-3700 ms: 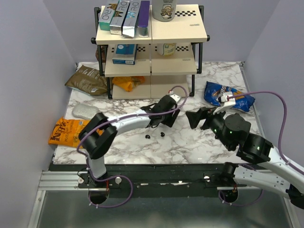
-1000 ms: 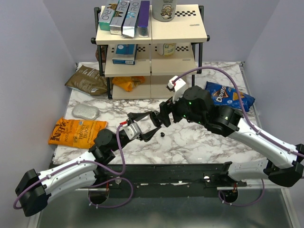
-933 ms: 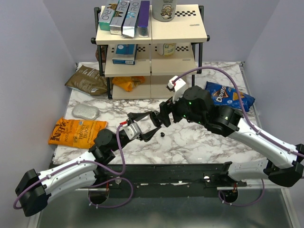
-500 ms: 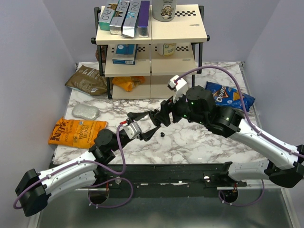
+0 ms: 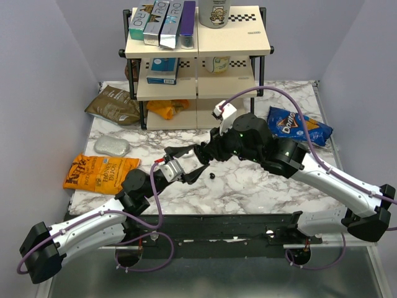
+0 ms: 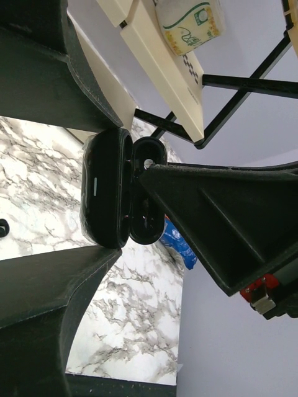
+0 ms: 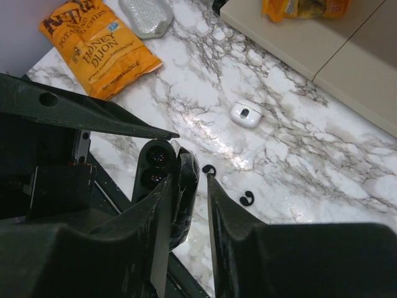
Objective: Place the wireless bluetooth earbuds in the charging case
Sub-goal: Adjust the charging case.
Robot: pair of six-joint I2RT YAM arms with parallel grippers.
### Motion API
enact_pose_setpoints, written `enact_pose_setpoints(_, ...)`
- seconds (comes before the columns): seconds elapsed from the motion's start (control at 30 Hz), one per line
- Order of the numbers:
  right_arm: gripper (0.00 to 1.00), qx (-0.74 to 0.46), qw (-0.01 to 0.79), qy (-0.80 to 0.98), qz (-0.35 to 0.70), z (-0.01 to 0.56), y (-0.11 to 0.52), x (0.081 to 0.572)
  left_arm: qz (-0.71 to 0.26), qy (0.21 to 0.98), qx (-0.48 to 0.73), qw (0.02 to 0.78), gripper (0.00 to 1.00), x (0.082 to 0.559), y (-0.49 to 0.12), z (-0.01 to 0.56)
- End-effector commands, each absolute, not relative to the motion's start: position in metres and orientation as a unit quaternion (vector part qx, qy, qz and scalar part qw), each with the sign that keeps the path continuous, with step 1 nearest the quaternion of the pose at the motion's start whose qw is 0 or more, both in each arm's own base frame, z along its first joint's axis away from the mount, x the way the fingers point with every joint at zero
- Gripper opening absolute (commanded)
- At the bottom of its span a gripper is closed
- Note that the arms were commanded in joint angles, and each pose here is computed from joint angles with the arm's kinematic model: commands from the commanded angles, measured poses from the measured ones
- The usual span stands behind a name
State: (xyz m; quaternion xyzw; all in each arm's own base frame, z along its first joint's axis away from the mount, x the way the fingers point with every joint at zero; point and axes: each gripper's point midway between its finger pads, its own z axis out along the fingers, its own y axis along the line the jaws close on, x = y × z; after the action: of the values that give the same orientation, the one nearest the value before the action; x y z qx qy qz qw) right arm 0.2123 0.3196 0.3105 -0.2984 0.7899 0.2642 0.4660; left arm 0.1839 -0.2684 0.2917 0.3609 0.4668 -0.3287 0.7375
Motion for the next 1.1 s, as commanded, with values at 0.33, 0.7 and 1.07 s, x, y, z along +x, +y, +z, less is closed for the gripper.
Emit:
enact_pose_setpoints(0.33,0.01,-0.321,0.479,0.777,0.252,0.314,0.313,0.212,-0.31,0.49,0.321,0.749,0.23,0.201,-0.264,0.309)
enact_pose_setpoints(0.7,0.01,-0.343,0.522,0.74,0.247,0.35,0.301,0.21,-0.295,0.56,0.295,0.716,0.99,0.223,-0.271,0.299)
enact_pose_setpoints(1.07,0.01,-0.42,0.571,0.675,0.205,0.37,0.286,0.207,-0.371,0.546,0.333,0.673,0.99,0.188,-0.275,0.325)
